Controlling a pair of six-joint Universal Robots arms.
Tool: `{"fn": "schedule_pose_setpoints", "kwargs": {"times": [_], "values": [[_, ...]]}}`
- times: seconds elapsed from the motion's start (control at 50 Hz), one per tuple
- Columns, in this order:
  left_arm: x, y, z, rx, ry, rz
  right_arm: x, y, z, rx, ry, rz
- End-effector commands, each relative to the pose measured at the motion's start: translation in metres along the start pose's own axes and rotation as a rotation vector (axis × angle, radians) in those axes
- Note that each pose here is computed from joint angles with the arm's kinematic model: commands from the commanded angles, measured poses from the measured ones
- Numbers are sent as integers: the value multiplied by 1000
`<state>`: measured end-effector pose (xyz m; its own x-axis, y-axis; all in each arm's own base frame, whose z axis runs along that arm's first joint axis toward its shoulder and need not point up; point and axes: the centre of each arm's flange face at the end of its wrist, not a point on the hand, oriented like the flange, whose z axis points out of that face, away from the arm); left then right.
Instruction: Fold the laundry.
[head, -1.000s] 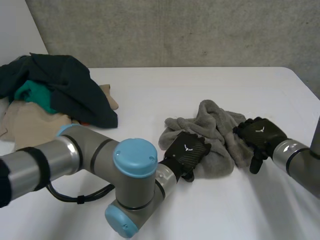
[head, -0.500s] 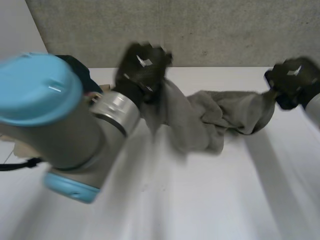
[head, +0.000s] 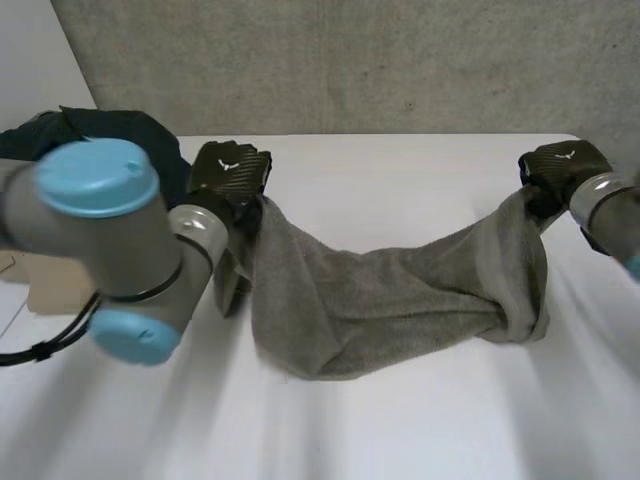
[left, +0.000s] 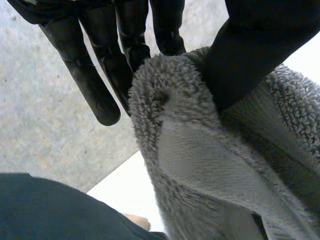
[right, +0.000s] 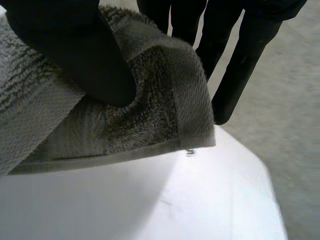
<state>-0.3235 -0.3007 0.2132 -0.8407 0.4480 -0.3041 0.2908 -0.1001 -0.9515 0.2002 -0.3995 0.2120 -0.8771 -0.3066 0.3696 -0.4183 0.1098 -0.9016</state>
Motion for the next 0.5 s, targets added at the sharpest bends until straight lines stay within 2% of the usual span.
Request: {"fn": "schedule_pose_setpoints", "kwargs": {"times": [0.02,0.2,0.34,0.44,0.5], "values": [[-25,31,58,43,-88,-6,8,2,37,208,229,-11],[-4,35,46,31,16,4,-9,13,36,156,175,-32],[-14,24,4,-12,27,29,-8,1,-3,53,105,-35],[-14,26,-31,-60,47,45,-21,9,-38,-59,-32,-33],[-4,35,-51,-89,115,49,-29,18,-53,-120,-112,-38]]}}
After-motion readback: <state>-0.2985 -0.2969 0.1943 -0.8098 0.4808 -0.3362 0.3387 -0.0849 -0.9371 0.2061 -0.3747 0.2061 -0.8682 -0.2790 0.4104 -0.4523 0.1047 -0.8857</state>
